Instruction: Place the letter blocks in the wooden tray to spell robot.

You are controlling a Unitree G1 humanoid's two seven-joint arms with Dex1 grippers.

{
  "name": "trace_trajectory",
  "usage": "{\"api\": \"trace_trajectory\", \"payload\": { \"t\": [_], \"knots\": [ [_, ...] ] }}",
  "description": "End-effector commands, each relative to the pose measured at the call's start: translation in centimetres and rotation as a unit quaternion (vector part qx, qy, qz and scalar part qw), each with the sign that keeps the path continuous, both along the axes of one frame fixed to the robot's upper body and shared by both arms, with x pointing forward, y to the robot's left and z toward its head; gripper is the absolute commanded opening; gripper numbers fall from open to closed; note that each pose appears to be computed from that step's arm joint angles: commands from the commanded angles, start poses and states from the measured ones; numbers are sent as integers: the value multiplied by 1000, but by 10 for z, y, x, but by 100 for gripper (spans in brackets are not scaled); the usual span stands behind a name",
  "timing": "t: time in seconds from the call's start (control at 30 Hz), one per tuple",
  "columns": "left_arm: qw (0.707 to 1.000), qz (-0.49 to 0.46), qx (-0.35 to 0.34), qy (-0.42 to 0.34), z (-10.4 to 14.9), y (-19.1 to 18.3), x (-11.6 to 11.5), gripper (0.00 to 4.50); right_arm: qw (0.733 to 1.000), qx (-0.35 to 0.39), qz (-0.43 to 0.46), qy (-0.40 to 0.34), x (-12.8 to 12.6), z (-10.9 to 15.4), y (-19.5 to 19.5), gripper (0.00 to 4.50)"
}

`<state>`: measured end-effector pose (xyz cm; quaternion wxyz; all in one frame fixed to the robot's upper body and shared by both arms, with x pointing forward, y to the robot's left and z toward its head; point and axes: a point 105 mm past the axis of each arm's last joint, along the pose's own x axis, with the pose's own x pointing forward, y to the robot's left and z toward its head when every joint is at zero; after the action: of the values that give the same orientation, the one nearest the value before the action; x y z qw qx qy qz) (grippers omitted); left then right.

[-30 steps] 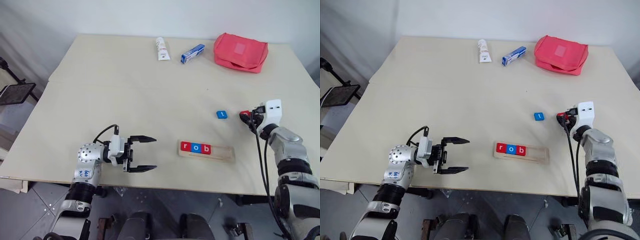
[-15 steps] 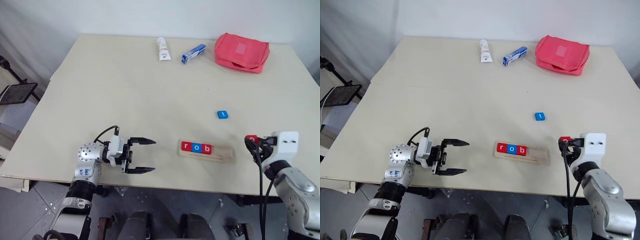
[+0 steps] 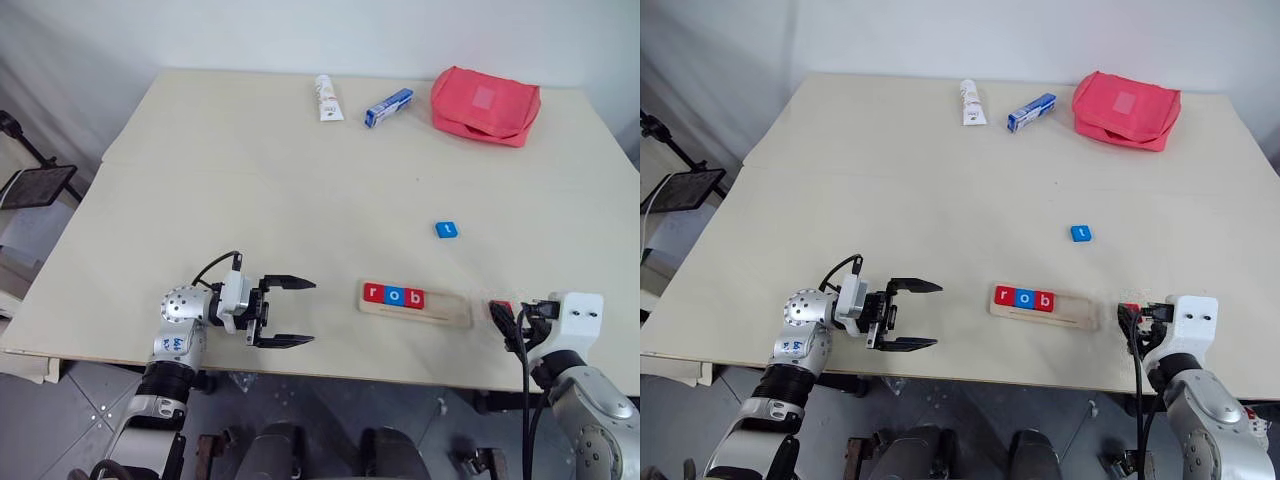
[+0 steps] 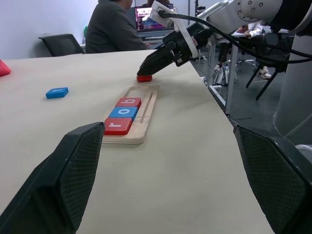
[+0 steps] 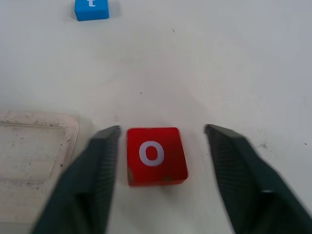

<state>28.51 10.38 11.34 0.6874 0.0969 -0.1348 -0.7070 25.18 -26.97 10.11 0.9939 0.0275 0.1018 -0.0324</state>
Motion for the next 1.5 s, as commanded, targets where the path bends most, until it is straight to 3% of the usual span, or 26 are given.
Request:
{"api": "trace_trajectory", "payload": {
  "t": [0.03, 0.13, 0.27, 0.37, 0.7, 1.1, 1.27, 1.37, 1.5],
  "knots": [
    [1000, -3, -11, -10, 5, -2, -3, 450, 1000, -9, 12, -28, -5, 12, -1, 431],
    [1000, -1, -11, -11, 5, -2, -2, 450, 998, -23, 50, -39, -9, 21, 3, 444],
    [1000, -1, -12, -12, 5, -2, -2, 450, 983, -82, 166, -23, -17, 32, 12, 444],
    [1000, -1, -11, -13, 6, -2, 0, 450, 952, -143, 269, 15, -20, 41, 8, 444],
    [1000, -5, -9, -17, 7, -2, 2, 450, 849, -265, 446, 104, 0, 49, -23, 444],
    [1000, -1, -6, -19, 5, 2, -6, 450, 726, -332, 576, 177, 26, 27, -31, 444],
    [1000, 6, -7, -20, 6, 3, -8, 450, 707, -342, 587, 196, 34, 19, -37, 444],
    [1000, 10, -7, -20, 6, 5, -8, 450, 698, -342, 593, 210, 34, 14, -39, 390],
    [1000, 14, -6, -21, 6, 5, -8, 450, 700, -343, 590, 212, 39, 13, -42, 260]
  ]
}}
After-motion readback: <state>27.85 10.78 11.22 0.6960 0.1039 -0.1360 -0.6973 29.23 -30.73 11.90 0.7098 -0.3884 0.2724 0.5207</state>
